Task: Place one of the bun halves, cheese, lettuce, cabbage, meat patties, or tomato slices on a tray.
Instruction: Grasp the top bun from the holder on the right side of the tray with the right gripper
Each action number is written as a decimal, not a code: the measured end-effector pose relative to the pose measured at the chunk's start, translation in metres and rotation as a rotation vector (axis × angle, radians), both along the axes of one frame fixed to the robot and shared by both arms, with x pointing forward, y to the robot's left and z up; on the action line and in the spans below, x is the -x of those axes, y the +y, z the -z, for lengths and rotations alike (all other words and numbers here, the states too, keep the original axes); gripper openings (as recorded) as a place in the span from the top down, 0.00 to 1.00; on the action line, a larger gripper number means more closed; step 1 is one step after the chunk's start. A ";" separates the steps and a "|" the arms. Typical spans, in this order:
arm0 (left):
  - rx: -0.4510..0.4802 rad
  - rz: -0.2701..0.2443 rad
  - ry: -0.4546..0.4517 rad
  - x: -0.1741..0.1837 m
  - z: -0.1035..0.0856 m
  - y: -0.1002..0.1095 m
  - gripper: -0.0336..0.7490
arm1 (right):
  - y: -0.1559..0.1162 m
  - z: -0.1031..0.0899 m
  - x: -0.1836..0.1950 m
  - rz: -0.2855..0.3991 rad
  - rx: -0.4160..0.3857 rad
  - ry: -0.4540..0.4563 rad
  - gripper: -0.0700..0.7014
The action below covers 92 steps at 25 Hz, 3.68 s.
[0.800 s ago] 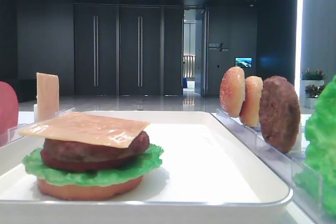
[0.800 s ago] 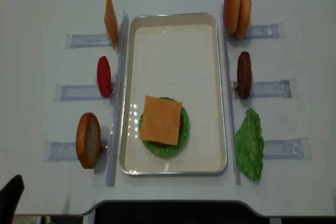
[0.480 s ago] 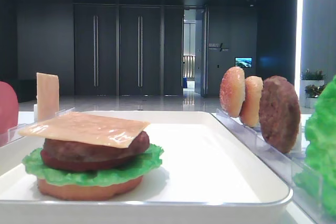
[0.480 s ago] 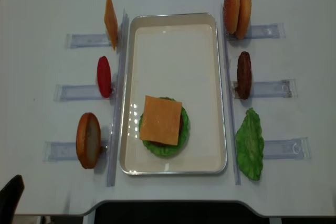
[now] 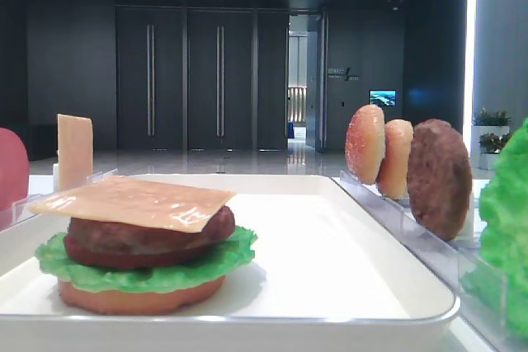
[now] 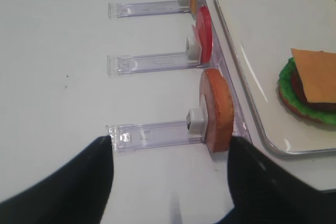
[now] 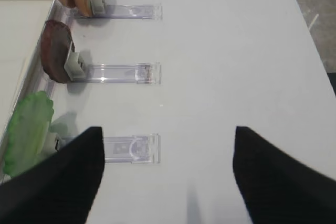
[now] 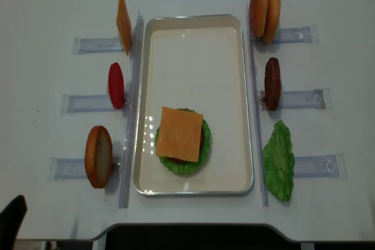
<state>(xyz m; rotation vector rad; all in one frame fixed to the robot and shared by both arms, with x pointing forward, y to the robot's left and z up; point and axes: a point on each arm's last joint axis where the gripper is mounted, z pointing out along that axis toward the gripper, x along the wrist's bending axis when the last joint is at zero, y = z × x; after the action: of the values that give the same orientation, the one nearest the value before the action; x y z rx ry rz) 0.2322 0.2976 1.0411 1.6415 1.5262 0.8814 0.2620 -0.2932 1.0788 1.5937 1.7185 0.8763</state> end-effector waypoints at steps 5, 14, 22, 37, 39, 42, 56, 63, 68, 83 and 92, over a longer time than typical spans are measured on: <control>0.000 0.000 0.000 0.000 0.000 0.000 0.30 | 0.000 -0.022 -0.053 0.000 -0.015 0.130 0.27; 0.000 0.000 0.001 0.000 0.000 0.000 0.30 | 0.005 -0.060 -0.176 -0.020 -0.090 0.321 0.27; 0.000 0.000 0.001 0.000 0.000 0.000 0.30 | 0.004 -0.067 -0.261 -0.022 -0.085 0.398 0.27; 0.000 0.000 0.001 0.000 0.000 0.000 0.30 | 0.004 -0.046 -0.355 -0.007 -0.066 0.496 0.28; 0.000 0.000 0.001 0.000 0.000 0.000 0.30 | 0.013 -0.046 -0.360 -0.013 -0.061 0.502 0.28; 0.000 0.000 0.001 0.000 0.000 0.000 0.30 | 0.038 -0.050 -0.366 -0.039 -0.044 0.494 0.28; -0.001 0.001 0.001 0.000 0.000 0.000 0.30 | 0.125 -0.037 -0.384 -0.107 -0.072 0.507 0.28; -0.001 0.001 0.001 0.000 0.000 0.000 0.30 | 0.132 -0.013 -0.394 -0.069 -0.089 0.567 0.28; -0.001 0.001 0.001 0.000 0.000 0.000 0.30 | 0.142 -0.002 -0.397 -0.067 -0.105 0.582 0.28; -0.001 0.001 0.001 0.000 0.000 0.000 0.30 | 0.160 0.032 -0.412 -0.087 -0.127 0.588 0.28; -0.001 0.001 0.001 0.000 0.000 0.000 0.30 | 0.162 0.050 -0.418 -0.089 -0.115 0.623 0.28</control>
<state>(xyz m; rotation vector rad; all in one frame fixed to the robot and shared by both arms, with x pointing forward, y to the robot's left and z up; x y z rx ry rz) 0.2323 0.2976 1.0408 1.6430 1.5260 0.8814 0.6796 -0.1310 1.0288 2.0255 2.2017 0.5510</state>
